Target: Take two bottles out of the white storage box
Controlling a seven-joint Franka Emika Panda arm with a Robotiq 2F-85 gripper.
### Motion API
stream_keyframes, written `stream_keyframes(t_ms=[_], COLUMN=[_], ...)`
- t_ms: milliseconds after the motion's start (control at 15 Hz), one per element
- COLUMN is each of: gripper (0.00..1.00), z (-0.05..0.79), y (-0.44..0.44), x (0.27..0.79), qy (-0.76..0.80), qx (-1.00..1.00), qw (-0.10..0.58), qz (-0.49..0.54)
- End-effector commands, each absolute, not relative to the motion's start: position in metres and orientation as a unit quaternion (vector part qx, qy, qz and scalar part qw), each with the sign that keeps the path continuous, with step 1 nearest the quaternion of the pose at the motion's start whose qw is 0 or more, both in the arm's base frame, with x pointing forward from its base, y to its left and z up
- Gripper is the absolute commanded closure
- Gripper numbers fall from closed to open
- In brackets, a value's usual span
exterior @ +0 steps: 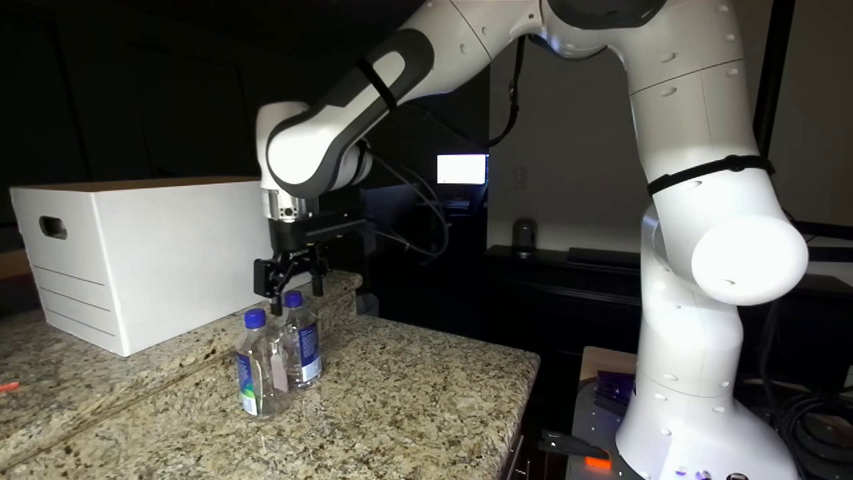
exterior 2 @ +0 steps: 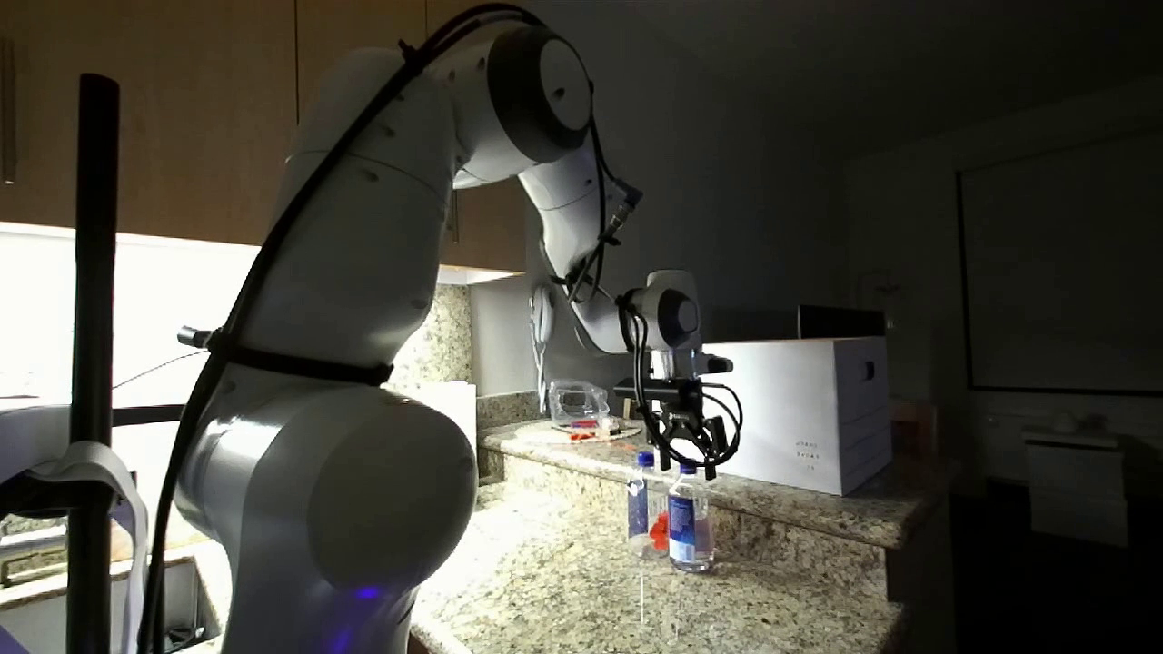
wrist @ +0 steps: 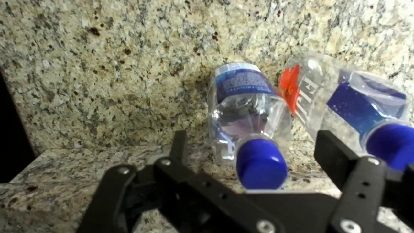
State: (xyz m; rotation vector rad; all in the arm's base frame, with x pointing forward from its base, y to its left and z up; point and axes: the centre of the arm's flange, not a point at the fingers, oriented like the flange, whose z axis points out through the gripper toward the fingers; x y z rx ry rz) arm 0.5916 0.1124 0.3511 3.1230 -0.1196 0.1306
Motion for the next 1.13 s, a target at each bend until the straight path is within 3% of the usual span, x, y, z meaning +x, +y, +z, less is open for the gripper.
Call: stream_keyframes(t_ms=[0, 467, 733, 1067], gripper=[0.00, 0.00, 0.00, 0.00], z=[0.404, 0.508, 0.522, 0.526], y=[0.118, 0.116, 0.101, 0.103], x=[0.583, 0.546, 0.508, 0.518], qy=[-0.046, -0.034, -0.040, -0.049], qx=[0.997, 0.999, 0.997, 0.997], qw=[0.011, -0.011, -0.011, 0.002], qz=[0.061, -0.034, -0.066, -0.062])
